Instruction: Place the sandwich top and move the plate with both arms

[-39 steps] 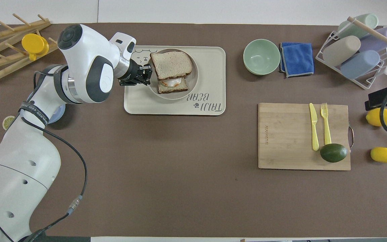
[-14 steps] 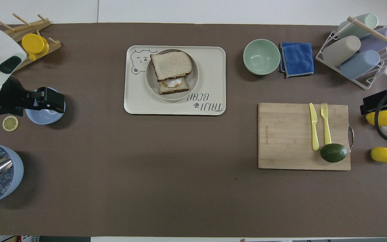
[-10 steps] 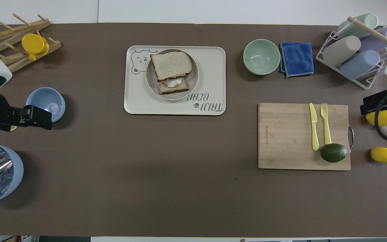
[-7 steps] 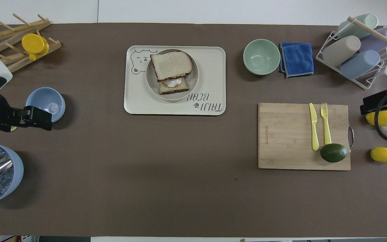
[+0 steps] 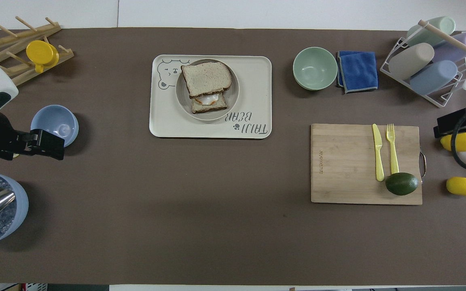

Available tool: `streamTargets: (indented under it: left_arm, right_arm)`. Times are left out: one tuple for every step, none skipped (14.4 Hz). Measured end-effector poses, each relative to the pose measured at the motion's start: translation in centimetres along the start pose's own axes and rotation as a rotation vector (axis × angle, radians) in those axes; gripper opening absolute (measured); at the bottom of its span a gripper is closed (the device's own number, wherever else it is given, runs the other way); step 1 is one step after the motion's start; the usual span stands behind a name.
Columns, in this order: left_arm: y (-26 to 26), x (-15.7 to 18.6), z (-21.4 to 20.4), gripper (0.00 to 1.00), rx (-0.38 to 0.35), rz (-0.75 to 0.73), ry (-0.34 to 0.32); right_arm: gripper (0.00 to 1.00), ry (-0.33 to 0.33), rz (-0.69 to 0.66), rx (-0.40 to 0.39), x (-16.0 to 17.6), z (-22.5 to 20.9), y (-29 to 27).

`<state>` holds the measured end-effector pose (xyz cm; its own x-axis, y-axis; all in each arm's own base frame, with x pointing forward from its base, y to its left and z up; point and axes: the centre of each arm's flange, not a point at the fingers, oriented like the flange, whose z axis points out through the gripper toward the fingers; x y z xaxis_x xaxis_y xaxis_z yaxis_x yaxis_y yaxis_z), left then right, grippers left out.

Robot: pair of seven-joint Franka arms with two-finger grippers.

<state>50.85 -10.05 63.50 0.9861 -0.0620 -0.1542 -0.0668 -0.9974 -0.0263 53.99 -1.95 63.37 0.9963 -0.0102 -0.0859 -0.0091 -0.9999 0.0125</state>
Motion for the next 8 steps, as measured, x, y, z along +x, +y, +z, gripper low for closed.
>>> streamTargets:
  left_arm:
    - [-0.02, 0.18, 0.27, 1.00, -0.003, -0.001, -0.006]
    - [-0.01, 0.34, 0.46, 1.00, -0.009, -0.001, -0.011]
    - [-0.03, 0.43, 0.57, 1.00, -0.017, -0.002, -0.014]
    - [-0.09, 0.49, 0.64, 1.00, -0.023, -0.003, -0.016]
    - [-0.13, 0.52, 0.66, 1.00, -0.026, -0.004, -0.017]
    - [-0.17, 0.53, 0.66, 1.00, -0.028, -0.005, -0.017]
    - [-0.25, 0.54, 0.66, 1.00, -0.028, -0.006, -0.017]
    - [-0.39, 0.56, 0.66, 1.00, -0.028, -0.009, -0.017]
  right_arm:
    - [1.00, 0.000, 0.000, 0.000, 0.00, 0.00, 0.00]
    - [1.00, 0.000, 0.000, 0.000, -0.01, 0.00, 0.00]
    - [1.00, -0.001, 0.000, 0.000, -0.01, 0.01, -0.01]
    - [1.00, -0.001, 0.000, 0.000, -0.01, 0.01, -0.01]
    - [1.00, -0.001, 0.000, 0.000, -0.01, 0.01, -0.02]
    - [1.00, -0.001, 0.000, 0.000, -0.01, 0.01, -0.02]
    - [1.00, -0.001, 0.000, 0.000, -0.01, 0.01, -0.02]
    - [1.00, -0.001, 0.000, 0.000, -0.01, 0.01, -0.02]
